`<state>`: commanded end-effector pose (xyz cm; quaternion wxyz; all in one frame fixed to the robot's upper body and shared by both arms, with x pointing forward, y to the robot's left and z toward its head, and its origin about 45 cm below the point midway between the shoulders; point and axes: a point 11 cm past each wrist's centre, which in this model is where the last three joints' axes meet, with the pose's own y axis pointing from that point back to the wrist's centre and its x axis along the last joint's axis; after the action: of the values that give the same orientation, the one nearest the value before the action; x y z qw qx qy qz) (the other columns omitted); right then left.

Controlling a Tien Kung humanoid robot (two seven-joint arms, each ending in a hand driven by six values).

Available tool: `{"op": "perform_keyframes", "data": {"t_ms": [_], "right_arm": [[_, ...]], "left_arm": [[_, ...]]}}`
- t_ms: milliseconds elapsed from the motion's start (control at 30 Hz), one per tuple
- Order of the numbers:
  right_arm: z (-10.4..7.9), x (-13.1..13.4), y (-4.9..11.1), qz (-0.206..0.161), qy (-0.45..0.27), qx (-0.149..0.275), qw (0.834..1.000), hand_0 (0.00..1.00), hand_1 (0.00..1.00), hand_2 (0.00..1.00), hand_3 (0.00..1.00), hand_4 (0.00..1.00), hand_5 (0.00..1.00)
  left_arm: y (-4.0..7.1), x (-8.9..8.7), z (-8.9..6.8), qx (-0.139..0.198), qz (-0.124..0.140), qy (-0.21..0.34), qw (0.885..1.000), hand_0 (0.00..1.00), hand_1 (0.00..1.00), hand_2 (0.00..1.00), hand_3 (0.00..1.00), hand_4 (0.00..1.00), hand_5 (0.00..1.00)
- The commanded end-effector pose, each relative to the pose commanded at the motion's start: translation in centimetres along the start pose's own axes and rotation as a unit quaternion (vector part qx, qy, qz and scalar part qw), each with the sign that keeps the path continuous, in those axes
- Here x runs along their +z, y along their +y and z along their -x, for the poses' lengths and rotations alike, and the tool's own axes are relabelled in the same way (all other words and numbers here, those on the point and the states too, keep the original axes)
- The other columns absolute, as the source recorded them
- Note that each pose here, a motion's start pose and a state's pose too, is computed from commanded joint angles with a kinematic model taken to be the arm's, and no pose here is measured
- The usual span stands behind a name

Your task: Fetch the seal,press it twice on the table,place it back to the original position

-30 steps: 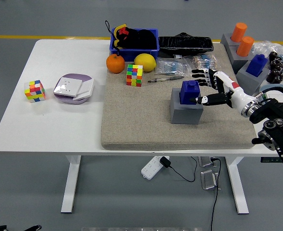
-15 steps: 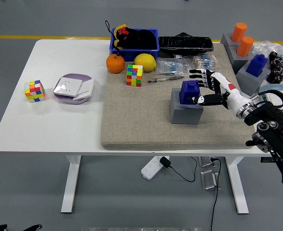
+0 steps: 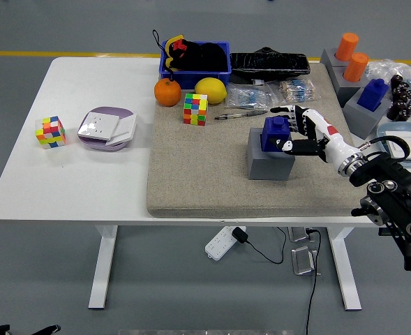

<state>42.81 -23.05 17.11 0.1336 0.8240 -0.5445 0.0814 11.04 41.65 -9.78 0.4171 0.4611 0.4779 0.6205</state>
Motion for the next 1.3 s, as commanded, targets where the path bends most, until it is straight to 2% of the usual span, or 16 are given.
{"op": "perform_keyframes", "data": {"t_ms": [433,467,700,1167,1300], "right_arm": [[0.0,0.0,-0.1,-0.011,-0.005,0.019,1.0,0.727,0.674,0.691,0.716,0.764,0.002],[-0.1,0.0,-0.1,-0.011,-0.005,0.021,1.0,0.691,0.551,0.561,0.591,0.729,0.002],[-0.4,-0.2,0.0,-0.016,-0.007,0.028,0.999,0.682,0.541,0.546,0.575,0.722,0.002],[-1.5,-2.8,-0.2,-0.056,-0.014,0.044,0.997,0.679,0.532,0.536,0.561,0.714,0.002],[-2.3,-3.7,-0.1,-0.069,-0.01,0.052,0.996,0.679,0.533,0.535,0.559,0.708,0.002]], "left_arm": [[0.0,-0.1,-0.1,0.001,-0.001,-0.002,1.0,0.812,0.784,0.763,0.804,0.677,0.415],[0.0,-0.1,0.0,0.0,-0.001,-0.002,1.0,0.812,0.784,0.763,0.803,0.677,0.415],[0.0,-0.1,0.0,-0.001,-0.001,-0.001,1.0,0.813,0.784,0.763,0.804,0.678,0.418],[-0.1,-0.2,0.1,-0.002,0.0,0.004,1.0,0.813,0.784,0.763,0.804,0.678,0.415],[0.0,-0.1,0.1,-0.002,0.002,0.005,1.0,0.812,0.784,0.763,0.804,0.678,0.416]]}}
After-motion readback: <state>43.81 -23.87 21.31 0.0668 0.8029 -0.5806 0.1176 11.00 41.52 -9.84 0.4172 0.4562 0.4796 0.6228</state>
